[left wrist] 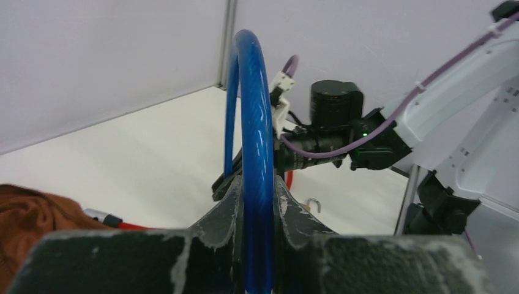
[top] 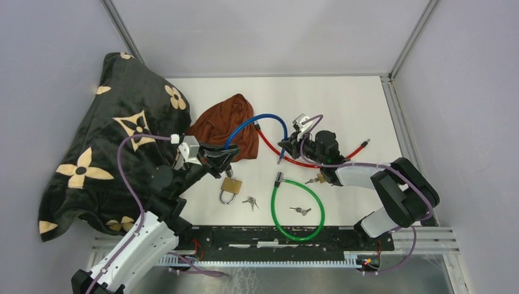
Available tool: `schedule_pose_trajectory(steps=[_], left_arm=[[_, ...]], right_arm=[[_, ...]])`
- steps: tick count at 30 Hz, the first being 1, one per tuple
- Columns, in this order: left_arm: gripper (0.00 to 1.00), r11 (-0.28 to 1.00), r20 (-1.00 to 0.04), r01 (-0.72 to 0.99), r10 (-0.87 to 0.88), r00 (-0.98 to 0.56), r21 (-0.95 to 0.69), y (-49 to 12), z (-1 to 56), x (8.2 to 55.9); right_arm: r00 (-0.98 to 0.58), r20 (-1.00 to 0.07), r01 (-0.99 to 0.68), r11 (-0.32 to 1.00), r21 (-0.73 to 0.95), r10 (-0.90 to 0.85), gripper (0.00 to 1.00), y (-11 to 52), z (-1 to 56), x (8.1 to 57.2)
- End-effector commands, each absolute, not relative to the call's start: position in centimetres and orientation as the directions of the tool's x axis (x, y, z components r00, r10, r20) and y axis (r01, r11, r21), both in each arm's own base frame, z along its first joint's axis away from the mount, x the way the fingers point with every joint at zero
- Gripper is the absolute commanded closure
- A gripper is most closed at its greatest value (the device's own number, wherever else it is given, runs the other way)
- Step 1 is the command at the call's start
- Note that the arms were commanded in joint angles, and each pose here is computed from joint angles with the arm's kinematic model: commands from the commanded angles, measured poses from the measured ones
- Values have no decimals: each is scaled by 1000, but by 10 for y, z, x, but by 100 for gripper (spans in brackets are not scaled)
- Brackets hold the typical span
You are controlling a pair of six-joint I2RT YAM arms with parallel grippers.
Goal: Lock with the key
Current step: Lock the lock.
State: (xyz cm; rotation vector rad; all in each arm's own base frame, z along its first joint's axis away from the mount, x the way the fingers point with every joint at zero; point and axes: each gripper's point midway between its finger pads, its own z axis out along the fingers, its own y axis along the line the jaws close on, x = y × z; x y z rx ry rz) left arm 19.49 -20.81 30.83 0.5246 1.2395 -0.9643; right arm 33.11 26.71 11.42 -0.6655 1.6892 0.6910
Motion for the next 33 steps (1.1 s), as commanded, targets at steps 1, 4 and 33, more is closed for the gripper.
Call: schedule_pose_trajectory(steps=[1, 4, 33], left_arm=[[98, 630, -915, 724, -403, -5, -282, -185, 298, 218], [98, 677, -915, 647, -396, -82, -351, -177, 261, 229], [44, 660, -982, 727, -117, -149, -189, -190, 181, 218]], right_arm=[[-113, -994, -755, 649, 88, 2, 100, 274, 176, 341], [-74, -997, -763, 643, 62, 8, 100, 275, 211, 341], [249, -968, -736, 647, -203, -20, 100, 255, 382, 318]])
